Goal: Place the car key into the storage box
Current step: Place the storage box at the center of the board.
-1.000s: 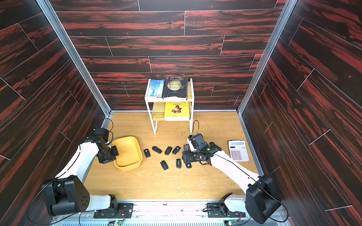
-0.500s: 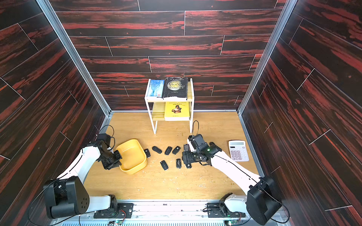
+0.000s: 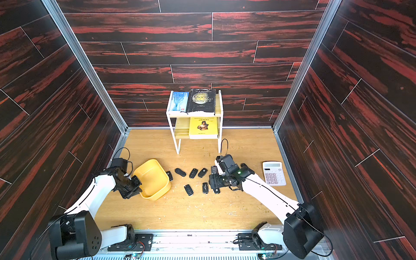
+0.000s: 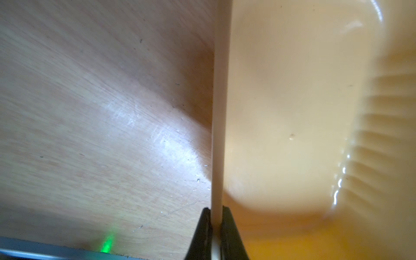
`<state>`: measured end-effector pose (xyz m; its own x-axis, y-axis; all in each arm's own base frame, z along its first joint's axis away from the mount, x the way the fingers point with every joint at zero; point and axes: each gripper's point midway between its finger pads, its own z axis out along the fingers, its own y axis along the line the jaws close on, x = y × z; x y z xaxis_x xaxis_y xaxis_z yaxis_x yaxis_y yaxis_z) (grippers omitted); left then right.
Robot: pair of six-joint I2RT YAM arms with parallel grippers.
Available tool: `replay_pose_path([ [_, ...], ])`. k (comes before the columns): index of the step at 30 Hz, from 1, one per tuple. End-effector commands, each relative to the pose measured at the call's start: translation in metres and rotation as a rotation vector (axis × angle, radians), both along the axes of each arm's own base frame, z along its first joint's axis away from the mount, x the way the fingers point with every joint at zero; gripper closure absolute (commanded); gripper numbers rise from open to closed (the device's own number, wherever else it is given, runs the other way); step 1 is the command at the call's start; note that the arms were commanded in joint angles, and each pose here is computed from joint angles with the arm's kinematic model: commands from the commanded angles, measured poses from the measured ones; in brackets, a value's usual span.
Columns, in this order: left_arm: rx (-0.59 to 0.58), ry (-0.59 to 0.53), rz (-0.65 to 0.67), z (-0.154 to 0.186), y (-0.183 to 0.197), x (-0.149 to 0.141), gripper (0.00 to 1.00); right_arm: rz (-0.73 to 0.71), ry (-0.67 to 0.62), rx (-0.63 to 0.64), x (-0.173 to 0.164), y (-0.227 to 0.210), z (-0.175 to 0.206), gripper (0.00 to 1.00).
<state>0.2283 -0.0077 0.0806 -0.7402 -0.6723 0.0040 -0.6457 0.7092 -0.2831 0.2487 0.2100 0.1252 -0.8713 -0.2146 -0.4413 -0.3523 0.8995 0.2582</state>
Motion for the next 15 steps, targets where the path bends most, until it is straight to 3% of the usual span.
replay_pose_path([
  [1,0.014,0.087,0.009,-0.001,-0.001,-0.027,1.00,0.002,0.006,0.002,0.000,0.004,0.002,0.10],
  [11,0.092,0.184,-0.029,0.003,0.005,-0.061,1.00,0.000,0.010,0.002,-0.002,0.005,-0.002,0.10],
  [15,0.097,0.187,0.000,-0.004,0.007,-0.060,1.00,0.002,0.018,0.011,-0.004,0.006,-0.007,0.10],
])
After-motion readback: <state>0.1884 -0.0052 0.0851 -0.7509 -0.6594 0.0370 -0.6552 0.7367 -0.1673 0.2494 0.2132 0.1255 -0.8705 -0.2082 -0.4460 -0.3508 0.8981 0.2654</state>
